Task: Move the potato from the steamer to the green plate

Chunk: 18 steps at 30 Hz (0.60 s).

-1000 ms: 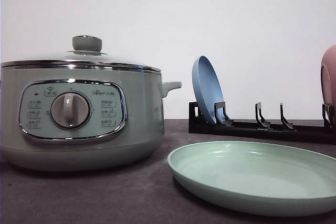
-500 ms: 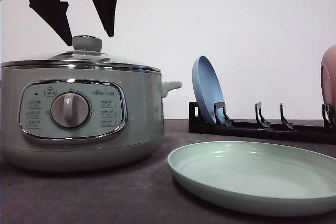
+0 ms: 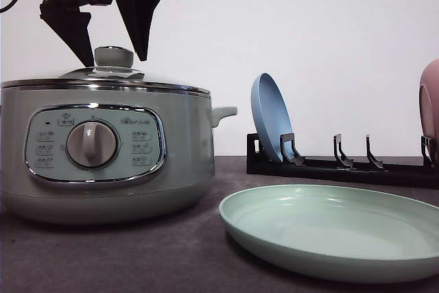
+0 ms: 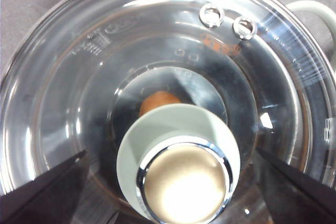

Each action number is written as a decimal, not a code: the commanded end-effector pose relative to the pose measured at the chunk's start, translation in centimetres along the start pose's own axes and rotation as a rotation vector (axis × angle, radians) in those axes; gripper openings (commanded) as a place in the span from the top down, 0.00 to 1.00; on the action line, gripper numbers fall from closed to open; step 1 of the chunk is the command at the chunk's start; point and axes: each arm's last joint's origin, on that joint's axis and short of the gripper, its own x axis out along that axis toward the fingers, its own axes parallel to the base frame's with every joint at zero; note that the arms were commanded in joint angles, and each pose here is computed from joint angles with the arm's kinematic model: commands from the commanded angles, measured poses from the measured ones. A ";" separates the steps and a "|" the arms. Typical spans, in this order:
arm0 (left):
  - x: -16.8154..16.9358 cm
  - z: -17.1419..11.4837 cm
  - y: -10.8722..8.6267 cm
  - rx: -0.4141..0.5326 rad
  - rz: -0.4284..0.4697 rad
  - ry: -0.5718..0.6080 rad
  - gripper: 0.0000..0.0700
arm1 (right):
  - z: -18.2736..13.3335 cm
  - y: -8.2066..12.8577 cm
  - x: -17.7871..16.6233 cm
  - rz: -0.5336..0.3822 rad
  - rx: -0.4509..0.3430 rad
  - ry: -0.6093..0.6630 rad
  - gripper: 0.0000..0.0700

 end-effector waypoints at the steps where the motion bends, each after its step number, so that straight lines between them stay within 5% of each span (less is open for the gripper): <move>1: 0.4 0.7 -0.2 0.010 0.001 -0.004 0.16 | 0.4 0.2 0.1 0.006 -0.022 -0.009 0.48; 18: 0.4 0.5 -0.4 0.015 -0.002 0.026 0.78 | 0.4 0.2 0.1 0.001 -0.027 -0.011 0.48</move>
